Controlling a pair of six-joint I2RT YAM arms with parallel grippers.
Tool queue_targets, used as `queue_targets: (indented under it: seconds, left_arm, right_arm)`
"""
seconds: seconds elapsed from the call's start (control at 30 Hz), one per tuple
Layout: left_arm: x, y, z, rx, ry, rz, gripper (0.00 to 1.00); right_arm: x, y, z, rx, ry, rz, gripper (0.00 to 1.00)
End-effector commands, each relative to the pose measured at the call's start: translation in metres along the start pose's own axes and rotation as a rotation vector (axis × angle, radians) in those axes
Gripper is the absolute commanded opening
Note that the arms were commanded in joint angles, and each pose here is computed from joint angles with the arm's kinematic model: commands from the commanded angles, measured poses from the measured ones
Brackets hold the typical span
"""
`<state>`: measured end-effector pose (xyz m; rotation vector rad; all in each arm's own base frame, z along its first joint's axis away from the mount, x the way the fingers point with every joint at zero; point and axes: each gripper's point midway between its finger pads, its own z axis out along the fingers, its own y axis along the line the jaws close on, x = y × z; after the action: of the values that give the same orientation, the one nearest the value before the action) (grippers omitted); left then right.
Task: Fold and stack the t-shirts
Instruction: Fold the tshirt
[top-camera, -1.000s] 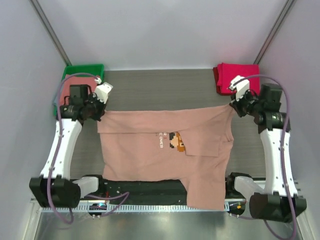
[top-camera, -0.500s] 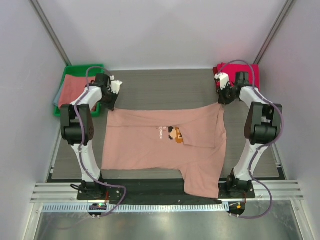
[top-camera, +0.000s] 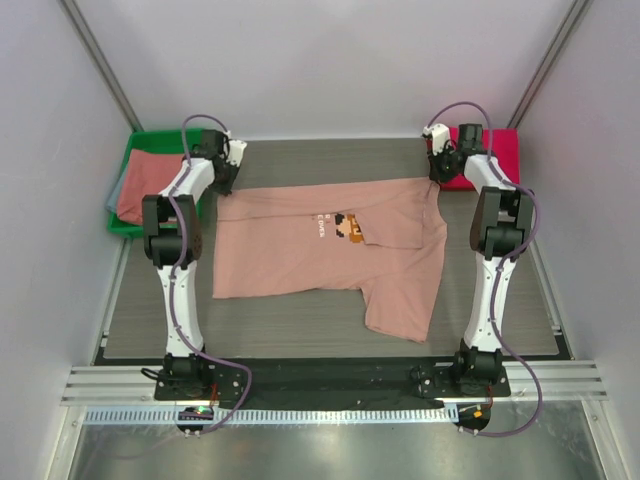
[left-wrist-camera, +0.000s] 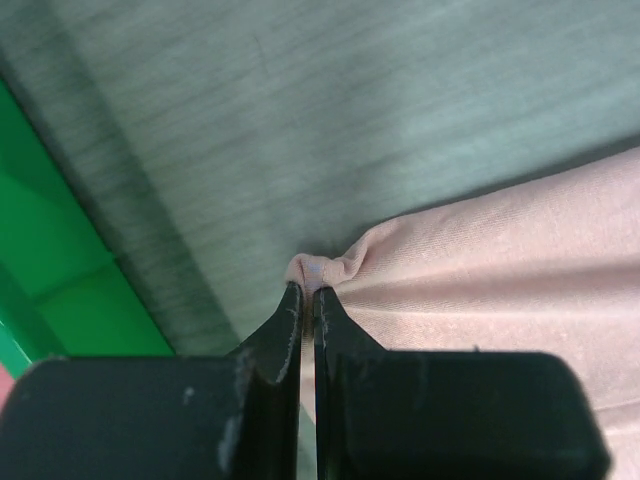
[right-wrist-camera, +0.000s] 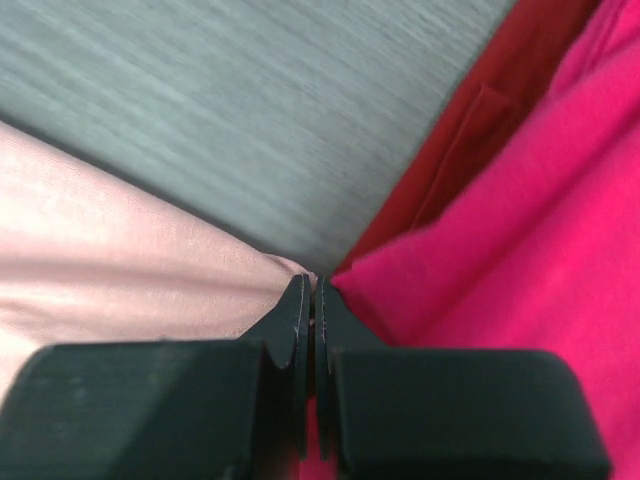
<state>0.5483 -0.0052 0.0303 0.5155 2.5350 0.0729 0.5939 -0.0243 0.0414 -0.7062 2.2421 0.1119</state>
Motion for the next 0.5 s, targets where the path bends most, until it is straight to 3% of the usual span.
queue_targets:
  seconds: [0.0,0.17,0.27,0.3,0.33,0.4,0.47]
  left_arm:
    - [-0.016,0.029,0.004,-0.125,-0.042,-0.005,0.00]
    - [-0.026,0.030,0.012,-0.153,-0.064,-0.012,0.02]
    - [-0.045,0.037,0.008,-0.205,-0.117,-0.047,0.14]
    - [-0.055,0.041,0.002,-0.226,-0.143,-0.061,0.20]
    - [-0.065,0.047,-0.008,-0.259,-0.168,-0.070,0.24]
    - [-0.086,0.054,-0.025,-0.304,-0.230,-0.107,0.45]
    - [-0.104,0.062,-0.052,-0.363,-0.286,-0.137,0.56]
  right_arm:
    - [-0.024,-0.026,0.003,0.086,-0.044,-0.019,0.01]
    - [-0.032,-0.034,0.012,0.113,-0.057,-0.030,0.01]
    - [-0.043,-0.040,0.014,0.147,-0.082,-0.017,0.04]
    - [-0.051,-0.039,0.014,0.154,-0.096,-0.018,0.07]
    - [-0.066,-0.042,0.008,0.173,-0.129,-0.015,0.17]
    - [-0.085,-0.042,0.001,0.193,-0.171,-0.022,0.27]
    - [-0.109,-0.045,-0.016,0.221,-0.218,-0.009,0.29]
